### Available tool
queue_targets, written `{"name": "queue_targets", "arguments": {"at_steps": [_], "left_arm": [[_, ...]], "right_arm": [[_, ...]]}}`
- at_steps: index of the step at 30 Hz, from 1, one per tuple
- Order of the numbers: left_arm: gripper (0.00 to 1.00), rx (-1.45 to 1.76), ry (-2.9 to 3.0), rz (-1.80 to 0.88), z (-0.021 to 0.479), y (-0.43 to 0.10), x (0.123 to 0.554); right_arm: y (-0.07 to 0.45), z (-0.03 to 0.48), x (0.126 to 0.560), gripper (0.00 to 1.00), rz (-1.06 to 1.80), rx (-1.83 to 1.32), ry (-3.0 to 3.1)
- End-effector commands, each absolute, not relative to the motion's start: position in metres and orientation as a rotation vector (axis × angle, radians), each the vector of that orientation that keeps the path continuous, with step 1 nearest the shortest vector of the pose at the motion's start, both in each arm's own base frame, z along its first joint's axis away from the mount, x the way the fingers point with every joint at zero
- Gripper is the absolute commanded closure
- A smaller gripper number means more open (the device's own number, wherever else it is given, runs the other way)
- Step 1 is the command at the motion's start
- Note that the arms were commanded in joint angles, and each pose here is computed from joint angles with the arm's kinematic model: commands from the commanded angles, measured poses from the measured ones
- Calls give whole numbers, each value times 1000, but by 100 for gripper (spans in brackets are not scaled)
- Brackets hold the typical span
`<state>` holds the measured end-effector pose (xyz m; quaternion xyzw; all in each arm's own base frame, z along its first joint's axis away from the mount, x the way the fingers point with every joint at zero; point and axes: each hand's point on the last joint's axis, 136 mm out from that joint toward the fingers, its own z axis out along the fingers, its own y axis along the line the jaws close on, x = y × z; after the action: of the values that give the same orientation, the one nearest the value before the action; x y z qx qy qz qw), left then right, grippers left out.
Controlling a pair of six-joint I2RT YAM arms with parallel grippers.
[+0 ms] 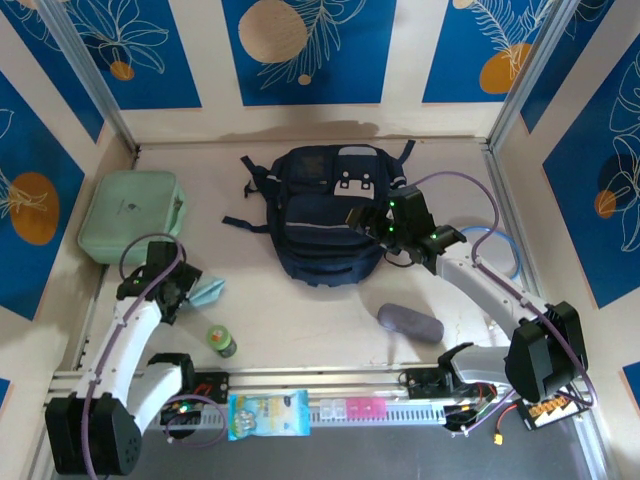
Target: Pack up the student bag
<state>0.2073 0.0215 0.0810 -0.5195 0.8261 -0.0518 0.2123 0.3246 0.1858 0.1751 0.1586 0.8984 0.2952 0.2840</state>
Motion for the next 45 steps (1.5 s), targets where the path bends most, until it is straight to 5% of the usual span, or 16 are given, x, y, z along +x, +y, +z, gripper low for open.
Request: {"name": "queue_targets", "arguments": {"at_steps": [1, 11, 26, 36, 45], "left_arm": [[9, -1569, 2330, -98, 67, 21, 182], [8, -1614, 2187, -106, 58, 31, 205], [99, -1619, 2126, -18, 63, 47, 227], [100, -1182, 2242, -270, 157, 11, 261], [100, -510, 2149, -937, 243, -109, 326]], "right_arm": [[192, 188, 333, 14, 836, 425, 2374], [191, 189, 331, 14, 830, 418, 2377], [185, 195, 332, 14, 821, 435, 2359], [194, 200, 339, 14, 858, 408, 2353], [233, 228, 345, 14, 1133, 164, 2304]]}}
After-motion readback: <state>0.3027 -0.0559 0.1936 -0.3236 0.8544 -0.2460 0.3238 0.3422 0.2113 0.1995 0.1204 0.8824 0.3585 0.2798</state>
